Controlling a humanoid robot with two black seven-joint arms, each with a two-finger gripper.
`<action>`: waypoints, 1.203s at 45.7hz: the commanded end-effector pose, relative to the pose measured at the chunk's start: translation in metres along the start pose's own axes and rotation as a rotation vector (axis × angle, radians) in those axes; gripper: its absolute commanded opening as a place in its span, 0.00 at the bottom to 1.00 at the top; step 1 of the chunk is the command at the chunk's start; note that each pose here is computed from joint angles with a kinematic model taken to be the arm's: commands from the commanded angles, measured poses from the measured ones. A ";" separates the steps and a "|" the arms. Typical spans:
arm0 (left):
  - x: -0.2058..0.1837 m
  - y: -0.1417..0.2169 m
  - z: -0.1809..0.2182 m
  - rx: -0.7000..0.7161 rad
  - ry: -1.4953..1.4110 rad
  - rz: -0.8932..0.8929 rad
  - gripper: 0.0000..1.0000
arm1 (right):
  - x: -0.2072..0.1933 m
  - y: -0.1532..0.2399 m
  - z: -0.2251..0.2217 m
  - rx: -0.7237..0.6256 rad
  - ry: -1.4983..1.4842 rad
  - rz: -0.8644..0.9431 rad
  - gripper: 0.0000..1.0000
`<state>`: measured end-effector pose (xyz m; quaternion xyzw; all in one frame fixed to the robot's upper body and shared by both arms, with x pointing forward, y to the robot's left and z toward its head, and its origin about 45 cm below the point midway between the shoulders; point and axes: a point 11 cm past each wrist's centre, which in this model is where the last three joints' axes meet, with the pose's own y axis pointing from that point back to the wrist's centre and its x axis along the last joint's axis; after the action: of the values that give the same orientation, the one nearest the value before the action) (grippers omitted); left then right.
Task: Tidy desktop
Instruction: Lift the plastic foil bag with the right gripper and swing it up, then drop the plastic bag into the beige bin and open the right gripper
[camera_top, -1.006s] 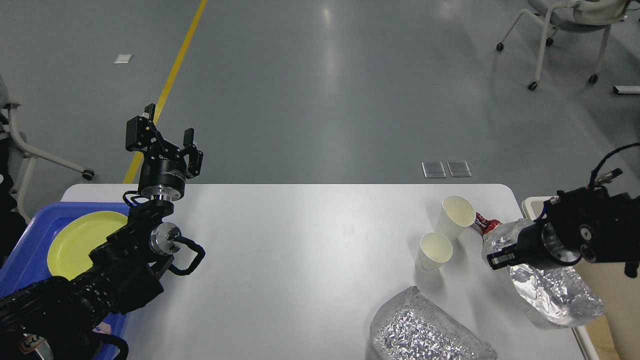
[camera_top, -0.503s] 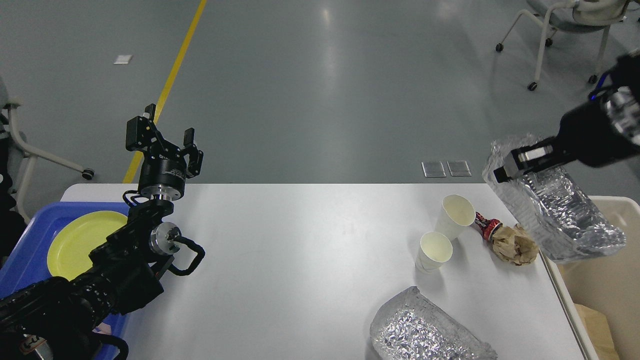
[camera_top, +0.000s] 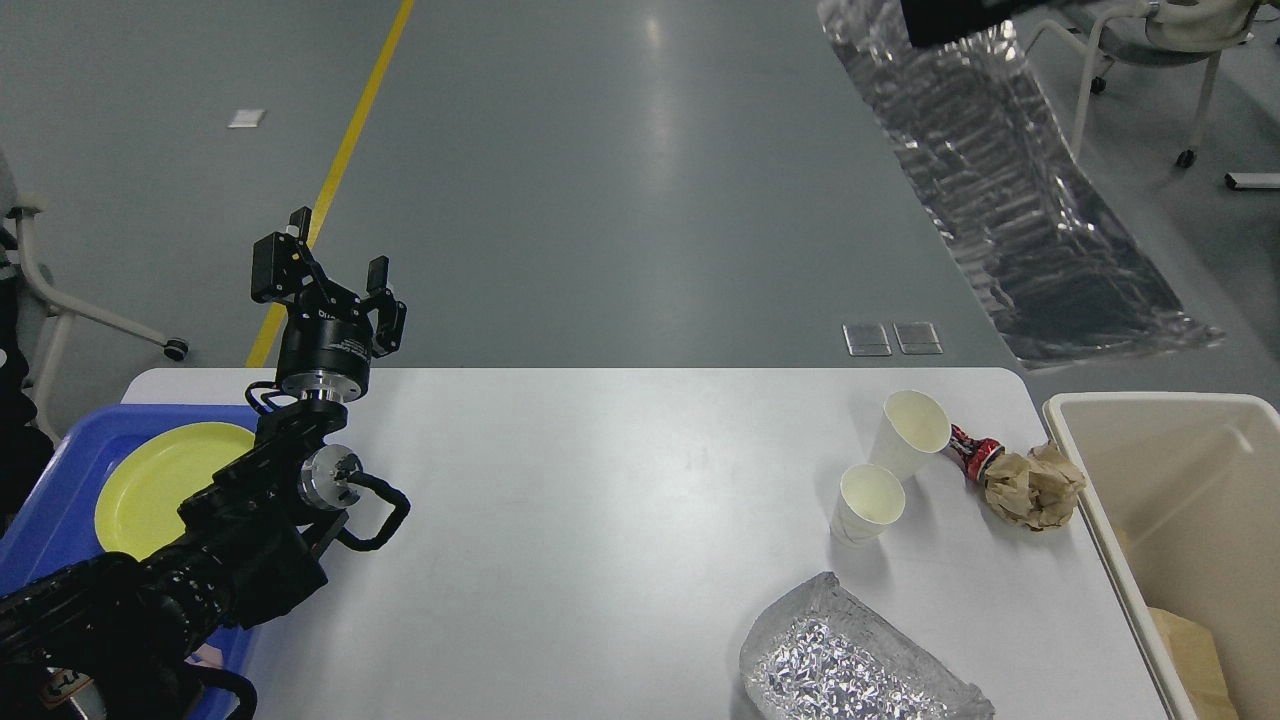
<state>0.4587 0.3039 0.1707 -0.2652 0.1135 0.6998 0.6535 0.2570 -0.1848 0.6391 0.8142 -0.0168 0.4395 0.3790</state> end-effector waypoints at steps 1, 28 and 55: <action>0.000 0.000 0.000 0.000 0.000 0.000 1.00 | 0.006 0.003 -0.011 0.017 0.021 0.023 0.00; -0.001 -0.001 0.000 -0.001 0.000 -0.001 1.00 | -0.183 -0.076 0.342 -0.610 -0.466 -0.238 0.00; 0.000 0.000 0.000 -0.001 0.001 0.001 1.00 | -0.402 -0.067 0.458 -1.026 -0.399 -0.329 1.00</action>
<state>0.4588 0.3038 0.1707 -0.2654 0.1135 0.6998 0.6535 0.3678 -0.5450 0.1703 0.5897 -0.1780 0.1452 0.7742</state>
